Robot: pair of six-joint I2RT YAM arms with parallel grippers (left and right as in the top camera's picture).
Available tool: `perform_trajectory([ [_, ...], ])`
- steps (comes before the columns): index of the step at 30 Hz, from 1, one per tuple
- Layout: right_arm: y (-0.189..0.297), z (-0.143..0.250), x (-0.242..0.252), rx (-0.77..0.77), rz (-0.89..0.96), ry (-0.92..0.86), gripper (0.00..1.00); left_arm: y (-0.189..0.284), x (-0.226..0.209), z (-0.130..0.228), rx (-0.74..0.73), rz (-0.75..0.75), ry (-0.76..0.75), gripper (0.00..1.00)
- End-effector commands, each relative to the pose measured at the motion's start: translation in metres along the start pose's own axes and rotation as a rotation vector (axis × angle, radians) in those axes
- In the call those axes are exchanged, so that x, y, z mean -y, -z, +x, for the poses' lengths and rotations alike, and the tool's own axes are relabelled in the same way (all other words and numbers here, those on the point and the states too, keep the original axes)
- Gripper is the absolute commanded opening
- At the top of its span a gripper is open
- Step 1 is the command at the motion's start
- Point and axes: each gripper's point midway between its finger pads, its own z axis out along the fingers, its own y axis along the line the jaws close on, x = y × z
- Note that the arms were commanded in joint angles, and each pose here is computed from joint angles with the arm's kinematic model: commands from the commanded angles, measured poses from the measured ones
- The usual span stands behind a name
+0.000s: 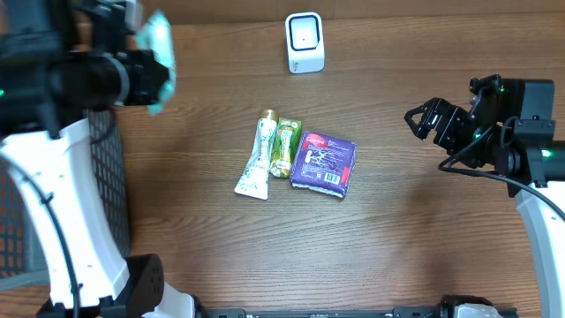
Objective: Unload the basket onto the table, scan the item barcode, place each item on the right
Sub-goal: 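Carry the tissue pack out and set it left of the white tube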
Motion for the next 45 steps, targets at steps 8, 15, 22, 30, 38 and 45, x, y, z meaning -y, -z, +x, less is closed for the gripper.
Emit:
perform_trajectory([
  [8, 0.004, -0.007, 0.004, 0.032, 0.030, 0.004, 1.00, -0.114, -0.020, 0.085, -0.396, -0.189, -0.014, 0.04],
  [15, 0.004, -0.007, 0.004, 0.034, 0.029, 0.005, 1.00, -0.192, -0.029, 0.150, -0.513, -0.154, 0.010, 0.04],
  [22, 0.004, -0.008, 0.003, 0.037, 0.028, 0.006, 1.00, -0.255, -0.045, 0.198, -0.472, -0.146, 0.009, 0.04],
  [30, 0.004, -0.008, 0.003, 0.037, 0.028, 0.006, 1.00, -0.274, -0.025, 0.207, -0.431, -0.024, -0.022, 0.61],
  [38, 0.004, -0.008, 0.003, 0.036, 0.028, 0.005, 1.00, -0.230, -0.028, 0.159, -0.429, -0.101, 0.040, 0.60],
  [45, 0.004, -0.008, 0.003, 0.036, 0.028, 0.006, 1.00, -0.150, -0.035, 0.125, -0.349, -0.261, 0.141, 0.57],
])
